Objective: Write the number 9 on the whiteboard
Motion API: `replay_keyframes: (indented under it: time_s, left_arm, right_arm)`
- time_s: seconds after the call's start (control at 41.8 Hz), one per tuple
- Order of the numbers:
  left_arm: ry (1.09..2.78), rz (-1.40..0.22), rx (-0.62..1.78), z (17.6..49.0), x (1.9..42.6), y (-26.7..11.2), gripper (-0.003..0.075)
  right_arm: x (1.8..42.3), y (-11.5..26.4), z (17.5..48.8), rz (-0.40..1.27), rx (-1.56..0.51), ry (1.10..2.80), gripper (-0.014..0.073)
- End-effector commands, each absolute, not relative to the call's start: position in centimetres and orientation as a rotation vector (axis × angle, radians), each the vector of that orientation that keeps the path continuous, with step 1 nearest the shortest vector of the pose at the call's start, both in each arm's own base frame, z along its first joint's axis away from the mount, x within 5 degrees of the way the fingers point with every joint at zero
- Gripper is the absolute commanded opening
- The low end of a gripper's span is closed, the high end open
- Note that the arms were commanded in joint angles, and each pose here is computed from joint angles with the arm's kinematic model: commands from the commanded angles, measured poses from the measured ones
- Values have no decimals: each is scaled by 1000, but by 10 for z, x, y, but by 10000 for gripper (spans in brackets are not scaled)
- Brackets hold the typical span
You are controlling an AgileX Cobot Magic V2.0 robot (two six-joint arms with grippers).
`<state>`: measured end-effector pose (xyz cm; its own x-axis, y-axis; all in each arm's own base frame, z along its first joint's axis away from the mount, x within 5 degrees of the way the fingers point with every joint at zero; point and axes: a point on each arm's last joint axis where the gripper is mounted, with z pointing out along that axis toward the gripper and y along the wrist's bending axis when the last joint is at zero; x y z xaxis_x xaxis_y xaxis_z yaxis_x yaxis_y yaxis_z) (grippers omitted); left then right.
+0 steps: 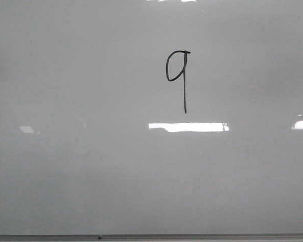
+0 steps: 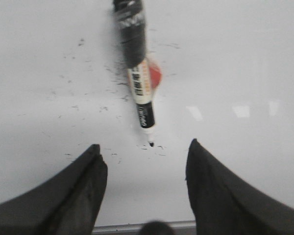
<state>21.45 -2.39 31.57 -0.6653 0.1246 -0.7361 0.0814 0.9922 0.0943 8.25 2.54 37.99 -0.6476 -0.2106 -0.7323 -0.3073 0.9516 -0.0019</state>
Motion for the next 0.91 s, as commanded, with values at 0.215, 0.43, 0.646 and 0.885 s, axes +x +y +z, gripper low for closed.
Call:
replay_keyframes:
  time_s: [0.215, 0.43, 0.646, 0.885]
  left_arm:
    - [2053, -232, 425, 377, 112, -50, 368]
    - [2001, -284, 473, 381, 101, -52, 368]
    - [2001, -284, 473, 381, 101, -52, 272]
    - [2001, -284, 473, 381, 101, -52, 54]
  right_arm:
    - [40, 10, 371, 106, -322, 2121, 600]
    - [36, 8, 370, 107, -320, 2108, 598]
    - [35, 8, 369, 107, -321, 2114, 323]
    - [35, 8, 369, 107, -321, 2115, -73]
